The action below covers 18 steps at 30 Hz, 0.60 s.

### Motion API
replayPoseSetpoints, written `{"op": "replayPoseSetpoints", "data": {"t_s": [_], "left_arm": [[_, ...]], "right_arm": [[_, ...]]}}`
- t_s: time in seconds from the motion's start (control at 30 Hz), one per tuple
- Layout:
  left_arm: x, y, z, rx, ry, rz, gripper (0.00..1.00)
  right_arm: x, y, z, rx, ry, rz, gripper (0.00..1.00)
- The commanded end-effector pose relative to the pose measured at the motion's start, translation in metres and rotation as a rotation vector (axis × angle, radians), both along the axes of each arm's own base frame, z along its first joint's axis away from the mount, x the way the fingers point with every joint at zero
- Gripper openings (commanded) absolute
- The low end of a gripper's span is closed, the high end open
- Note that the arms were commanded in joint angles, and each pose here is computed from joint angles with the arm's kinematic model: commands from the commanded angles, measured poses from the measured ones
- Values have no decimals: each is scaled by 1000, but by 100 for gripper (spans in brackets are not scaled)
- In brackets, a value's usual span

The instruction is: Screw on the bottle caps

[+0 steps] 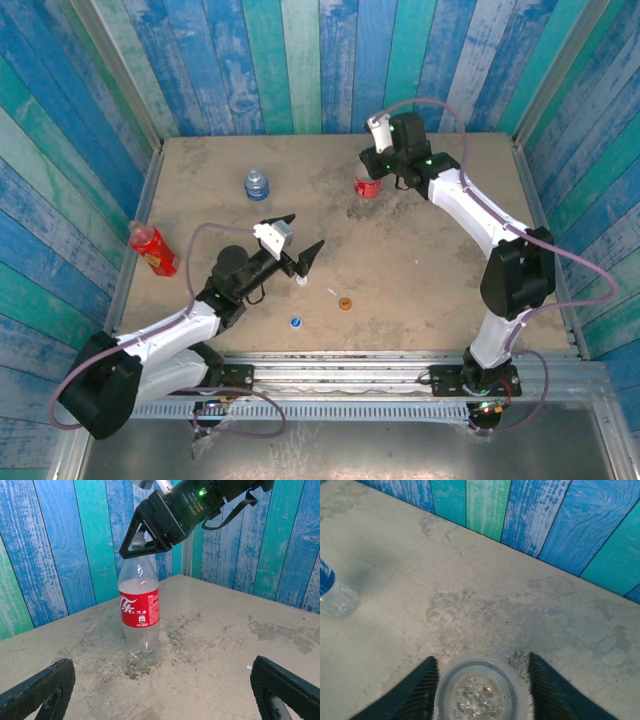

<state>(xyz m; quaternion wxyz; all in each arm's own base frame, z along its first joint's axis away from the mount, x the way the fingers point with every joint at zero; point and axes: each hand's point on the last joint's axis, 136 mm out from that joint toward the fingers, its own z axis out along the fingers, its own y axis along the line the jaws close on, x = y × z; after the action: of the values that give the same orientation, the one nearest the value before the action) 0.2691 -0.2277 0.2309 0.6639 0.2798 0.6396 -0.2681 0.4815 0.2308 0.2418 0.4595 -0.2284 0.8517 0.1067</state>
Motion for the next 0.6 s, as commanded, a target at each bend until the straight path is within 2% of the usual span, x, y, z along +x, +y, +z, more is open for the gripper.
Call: {"op": "replayPoseSetpoints", "data": {"t_s": [0.0, 0.07, 0.3, 0.57], "left_arm": [[-1, -2, -3, 7, -13, -12, 94], [-2, -1, -3, -5, -15, -10, 94], [-1, 2, -5, -30, 2, 9, 94], [11, -3, -11, -43, 2, 24, 94]], "right_arm": [[2, 1, 8, 17, -5, 2, 38], [0, 4, 11, 31, -2, 11, 32], [-15, 10, 21, 64, -7, 55, 22], [-53, 43, 26, 74, -4, 158, 22]]}}
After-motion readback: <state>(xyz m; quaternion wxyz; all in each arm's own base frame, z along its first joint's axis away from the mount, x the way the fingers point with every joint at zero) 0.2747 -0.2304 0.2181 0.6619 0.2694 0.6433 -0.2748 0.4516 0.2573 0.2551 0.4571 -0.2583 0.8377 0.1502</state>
